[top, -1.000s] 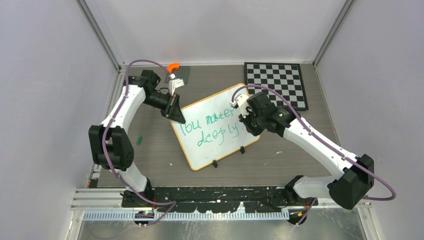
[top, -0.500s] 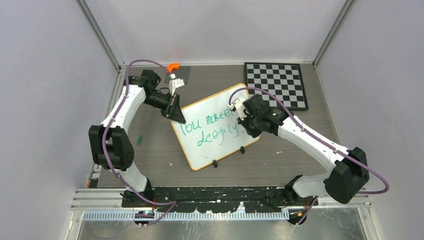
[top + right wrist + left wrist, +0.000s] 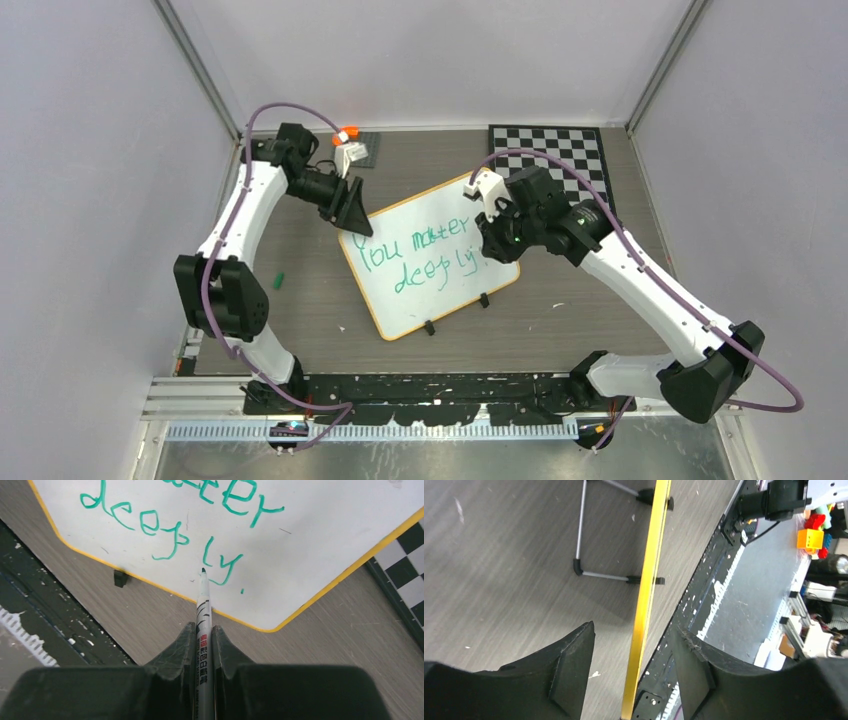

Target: Write a sentence on the whiteboard

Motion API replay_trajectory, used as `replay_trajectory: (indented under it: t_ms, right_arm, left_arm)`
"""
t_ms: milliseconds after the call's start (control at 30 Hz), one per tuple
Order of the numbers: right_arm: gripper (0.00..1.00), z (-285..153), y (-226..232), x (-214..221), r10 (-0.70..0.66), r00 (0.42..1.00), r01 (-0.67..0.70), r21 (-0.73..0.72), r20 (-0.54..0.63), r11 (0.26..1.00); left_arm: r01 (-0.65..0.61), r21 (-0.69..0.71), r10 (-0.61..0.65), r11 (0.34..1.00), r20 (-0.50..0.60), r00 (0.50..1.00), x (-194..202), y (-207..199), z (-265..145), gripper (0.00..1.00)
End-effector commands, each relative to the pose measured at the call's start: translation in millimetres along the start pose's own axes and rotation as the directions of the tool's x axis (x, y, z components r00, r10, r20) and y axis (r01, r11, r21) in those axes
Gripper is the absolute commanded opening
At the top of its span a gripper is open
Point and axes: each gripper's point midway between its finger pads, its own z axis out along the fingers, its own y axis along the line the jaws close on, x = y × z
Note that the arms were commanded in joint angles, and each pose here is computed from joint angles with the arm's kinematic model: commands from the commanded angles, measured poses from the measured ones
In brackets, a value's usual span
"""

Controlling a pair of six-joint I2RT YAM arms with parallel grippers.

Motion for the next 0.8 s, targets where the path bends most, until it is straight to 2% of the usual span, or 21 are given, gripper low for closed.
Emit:
replay_trajectory:
  t_ms: [0,67,200,267,433,500,633,767]
  right_arm:
    - [0.00,-21,15,-13,0.063,0.996,-0.058,-0.082,0.063,0.995]
    - [0.00,-28,16,-19,0.079,0.993,-0.071,-0.092,0.087,0.993]
    - [0.00,-42,10,-30,0.168,0.979,-0.152,-0.136,0.119,0.979]
    - [0.00,-50,-1,-32,0.235,0.963,-0.216,-0.141,0.133,0.966]
    - [0.00,-63,-25,-35,0.308,0.932,-0.292,-0.108,0.192,0.950]
    - [0.00,-65,-37,-36,0.336,0.918,-0.324,-0.093,0.209,0.942]
    - [0.00,-62,-69,-35,0.388,0.892,-0.387,-0.054,0.231,0.921]
    - [0.00,-61,-86,-32,0.425,0.873,-0.427,-0.043,0.238,0.903]
  left_arm:
    - [-0.070,-0.026,0.071,0.997,0.051,0.996,-26,-22,-23,0.62]
    - [-0.092,-0.037,0.094,0.995,0.074,0.993,-35,-33,-34,0.64]
    - [-0.092,-0.043,0.099,0.995,0.180,0.979,-52,-49,-66,0.79]
    - [-0.073,-0.071,0.088,0.995,0.234,0.968,-56,-52,-89,0.82]
    - [0.049,-0.237,0.037,0.970,0.348,0.937,-43,-15,-152,0.84]
    - [0.122,-0.295,-0.007,0.948,0.364,0.932,-28,6,-168,0.83]
    - [0.262,-0.446,-0.108,0.856,0.341,0.934,30,61,-187,0.83]
    - [0.315,-0.562,-0.205,0.765,0.250,0.946,89,100,-190,0.81]
